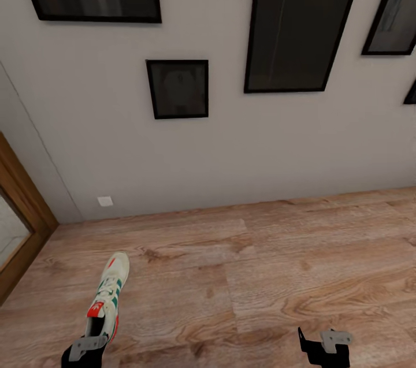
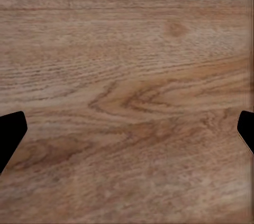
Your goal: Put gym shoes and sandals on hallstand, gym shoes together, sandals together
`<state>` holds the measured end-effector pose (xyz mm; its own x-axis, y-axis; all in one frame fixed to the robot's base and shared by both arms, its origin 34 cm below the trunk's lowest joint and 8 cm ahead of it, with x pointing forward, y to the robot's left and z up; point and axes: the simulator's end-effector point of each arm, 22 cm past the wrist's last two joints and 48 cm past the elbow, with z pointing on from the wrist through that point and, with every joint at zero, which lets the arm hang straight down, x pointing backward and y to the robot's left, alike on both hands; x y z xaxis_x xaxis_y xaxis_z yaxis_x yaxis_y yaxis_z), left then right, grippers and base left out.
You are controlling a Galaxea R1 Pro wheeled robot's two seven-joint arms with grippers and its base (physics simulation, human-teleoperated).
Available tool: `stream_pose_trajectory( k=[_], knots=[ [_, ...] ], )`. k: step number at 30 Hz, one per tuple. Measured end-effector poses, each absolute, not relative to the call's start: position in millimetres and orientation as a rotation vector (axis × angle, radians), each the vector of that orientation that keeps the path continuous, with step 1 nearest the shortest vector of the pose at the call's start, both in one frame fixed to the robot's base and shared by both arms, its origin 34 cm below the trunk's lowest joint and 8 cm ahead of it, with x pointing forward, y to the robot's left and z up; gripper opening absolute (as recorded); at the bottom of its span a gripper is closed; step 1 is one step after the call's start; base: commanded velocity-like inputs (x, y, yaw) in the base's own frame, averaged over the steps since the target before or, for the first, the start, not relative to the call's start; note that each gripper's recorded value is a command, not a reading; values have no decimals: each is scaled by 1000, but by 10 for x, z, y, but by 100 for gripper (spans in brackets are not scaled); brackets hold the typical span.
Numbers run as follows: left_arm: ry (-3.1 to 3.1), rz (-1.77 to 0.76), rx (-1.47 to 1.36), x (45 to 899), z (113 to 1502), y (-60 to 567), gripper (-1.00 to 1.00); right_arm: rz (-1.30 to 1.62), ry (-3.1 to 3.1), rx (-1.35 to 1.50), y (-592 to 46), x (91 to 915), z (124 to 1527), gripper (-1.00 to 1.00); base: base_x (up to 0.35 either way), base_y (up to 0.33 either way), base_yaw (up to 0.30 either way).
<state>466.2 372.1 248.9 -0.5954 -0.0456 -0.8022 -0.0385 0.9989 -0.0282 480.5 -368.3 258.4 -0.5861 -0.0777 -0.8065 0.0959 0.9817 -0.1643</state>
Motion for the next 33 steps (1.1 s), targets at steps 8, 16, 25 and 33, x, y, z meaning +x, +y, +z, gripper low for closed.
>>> stream_pose_trajectory(
  k=[8,16,25,33],
  knots=[
    [2135,0,-92,4747,2694,3769,-100,-235,2155,20,-3684,4856,2722,100,0,0,-114],
    [2104,-2,-91,4840,2904,3767,-100,-227,2131,25,-3645,4940,2916,100,0,0,-154],
    [2096,-3,-92,4912,3138,3768,-100,-225,2124,26,-3634,5013,3149,100,0,0,-254],
    [2095,-1,-92,4959,3319,3770,-100,-220,2124,28,-3608,5059,3324,100,0,0,-296]
  ],
)
